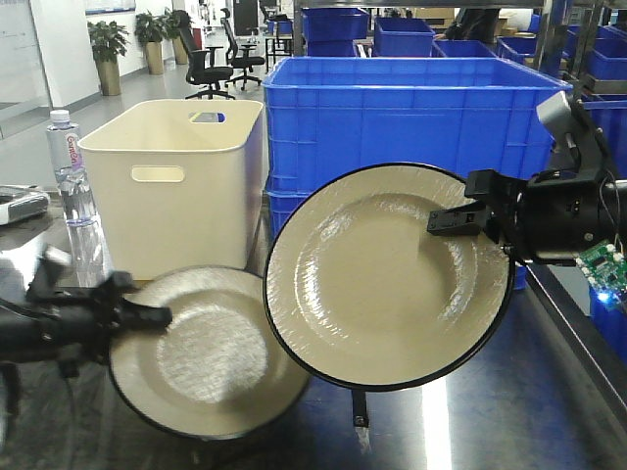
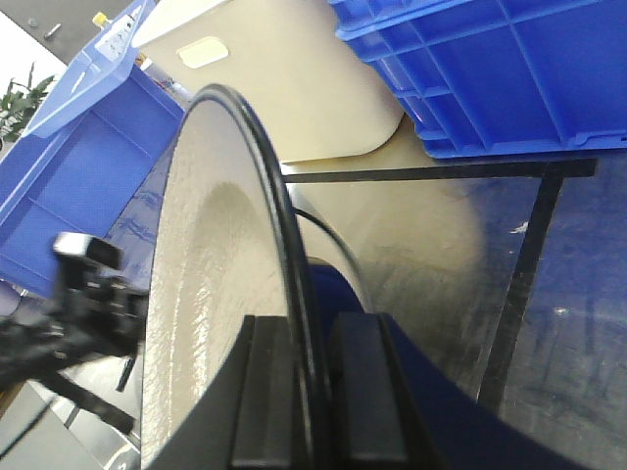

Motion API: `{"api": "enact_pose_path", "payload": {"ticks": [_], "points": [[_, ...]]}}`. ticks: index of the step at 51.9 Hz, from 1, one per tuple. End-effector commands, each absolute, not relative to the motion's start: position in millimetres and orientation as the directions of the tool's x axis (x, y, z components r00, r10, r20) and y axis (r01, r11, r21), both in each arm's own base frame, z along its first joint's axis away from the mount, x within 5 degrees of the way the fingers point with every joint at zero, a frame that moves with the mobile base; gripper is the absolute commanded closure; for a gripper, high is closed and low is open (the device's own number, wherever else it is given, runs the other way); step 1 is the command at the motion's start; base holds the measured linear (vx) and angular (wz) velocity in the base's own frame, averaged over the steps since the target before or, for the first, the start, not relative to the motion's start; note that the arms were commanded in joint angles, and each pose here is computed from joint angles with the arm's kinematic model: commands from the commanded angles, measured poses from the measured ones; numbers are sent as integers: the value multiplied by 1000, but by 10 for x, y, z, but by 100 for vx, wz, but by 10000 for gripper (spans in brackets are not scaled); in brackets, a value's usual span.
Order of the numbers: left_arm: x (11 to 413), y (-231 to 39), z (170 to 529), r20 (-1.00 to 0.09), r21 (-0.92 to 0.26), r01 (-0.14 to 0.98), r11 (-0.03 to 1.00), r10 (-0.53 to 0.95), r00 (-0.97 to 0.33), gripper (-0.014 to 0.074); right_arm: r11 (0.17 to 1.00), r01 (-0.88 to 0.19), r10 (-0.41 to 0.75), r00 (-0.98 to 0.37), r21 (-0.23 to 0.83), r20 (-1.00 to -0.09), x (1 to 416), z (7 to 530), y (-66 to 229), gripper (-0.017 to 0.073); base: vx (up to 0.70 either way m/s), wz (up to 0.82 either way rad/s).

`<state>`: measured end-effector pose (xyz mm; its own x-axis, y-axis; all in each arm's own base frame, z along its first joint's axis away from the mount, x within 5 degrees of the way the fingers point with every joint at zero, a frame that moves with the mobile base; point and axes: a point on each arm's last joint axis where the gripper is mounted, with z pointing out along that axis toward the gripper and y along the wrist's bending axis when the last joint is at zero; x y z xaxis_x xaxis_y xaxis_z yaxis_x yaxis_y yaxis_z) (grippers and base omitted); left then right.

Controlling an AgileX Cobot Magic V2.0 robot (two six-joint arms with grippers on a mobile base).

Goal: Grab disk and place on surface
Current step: 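Lower both plates onto the table and open the left gripper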

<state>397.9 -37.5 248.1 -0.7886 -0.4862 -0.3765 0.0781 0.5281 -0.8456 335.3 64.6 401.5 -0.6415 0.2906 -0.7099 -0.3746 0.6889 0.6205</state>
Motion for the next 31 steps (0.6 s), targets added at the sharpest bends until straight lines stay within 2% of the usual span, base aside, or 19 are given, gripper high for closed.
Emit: {"api": "enact_pose_path", "payload": {"ticks": [1,9,18,24,31], "points": [[4003,-529,2776,-405,-877,152,456,-532,-743,543,633,-406,402,-555,659,-728,3249,4353,634,568,0,0],[4000,-650,2742,-472,-841,219,494,-472,-745,403,633,-406,402,-555,659,-728,3249,4353,634,568,0,0],[3999,-655,2725,-500,-819,235,524,-449,-741,179,636,-404,406,-550,658,-730,3254,4355,630,568,0,0],[3999,-589,2670,-591,-726,281,628,-361,-721,66,638,-401,409,-545,657,-731,3258,4357,625,568,0,0],[3974,-427,2663,-663,-614,308,726,-265,-700,-2,651,-410,401,-529,639,-748,3265,4360,619,568,0,0]]}}
